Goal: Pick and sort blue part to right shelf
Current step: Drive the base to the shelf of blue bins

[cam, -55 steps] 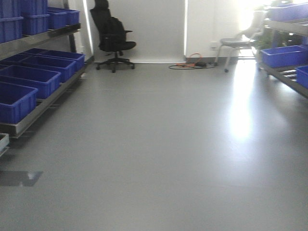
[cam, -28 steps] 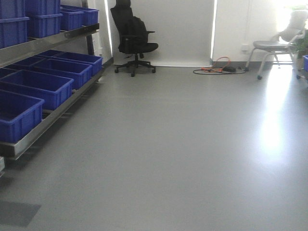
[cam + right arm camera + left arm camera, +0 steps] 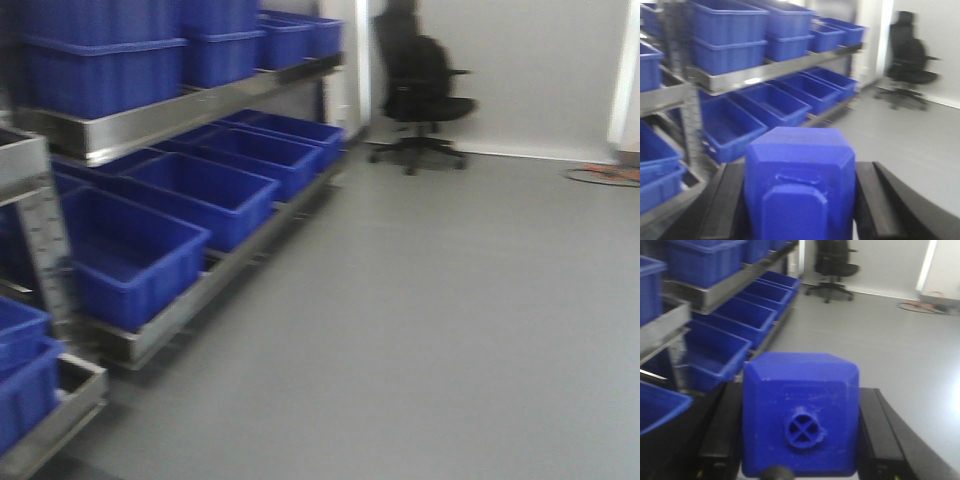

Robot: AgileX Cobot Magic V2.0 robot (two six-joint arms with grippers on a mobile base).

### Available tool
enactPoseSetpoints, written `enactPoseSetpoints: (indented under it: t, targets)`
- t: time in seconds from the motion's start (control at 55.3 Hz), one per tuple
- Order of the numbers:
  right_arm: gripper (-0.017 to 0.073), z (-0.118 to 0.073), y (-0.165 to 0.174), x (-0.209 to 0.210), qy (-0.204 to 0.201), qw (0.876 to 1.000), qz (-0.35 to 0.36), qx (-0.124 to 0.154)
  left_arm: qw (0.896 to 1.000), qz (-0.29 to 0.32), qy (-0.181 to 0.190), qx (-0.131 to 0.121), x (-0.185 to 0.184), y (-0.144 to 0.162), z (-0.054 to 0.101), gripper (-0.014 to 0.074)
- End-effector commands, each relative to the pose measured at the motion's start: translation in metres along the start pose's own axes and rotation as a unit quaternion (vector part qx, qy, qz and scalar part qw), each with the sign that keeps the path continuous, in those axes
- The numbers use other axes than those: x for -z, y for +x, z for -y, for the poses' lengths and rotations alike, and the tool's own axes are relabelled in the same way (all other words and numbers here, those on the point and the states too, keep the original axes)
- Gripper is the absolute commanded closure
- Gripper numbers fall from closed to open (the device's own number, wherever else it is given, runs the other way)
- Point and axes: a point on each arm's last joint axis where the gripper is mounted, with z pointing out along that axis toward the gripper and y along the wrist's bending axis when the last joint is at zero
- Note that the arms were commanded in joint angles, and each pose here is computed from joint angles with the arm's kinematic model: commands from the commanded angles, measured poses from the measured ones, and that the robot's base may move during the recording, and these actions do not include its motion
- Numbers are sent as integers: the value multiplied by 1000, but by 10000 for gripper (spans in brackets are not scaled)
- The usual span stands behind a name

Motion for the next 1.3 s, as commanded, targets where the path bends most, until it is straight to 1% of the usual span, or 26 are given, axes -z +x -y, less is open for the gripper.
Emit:
enactPoseSetpoints:
  t: [0.0,1.284]
  targets:
    - [354,1,-17,1,7,998,56,1,999,54,4,3,2,-18,1,218]
    - [354,1,-17,1,7,998,56,1,999,54,4,3,2,-18,1,218]
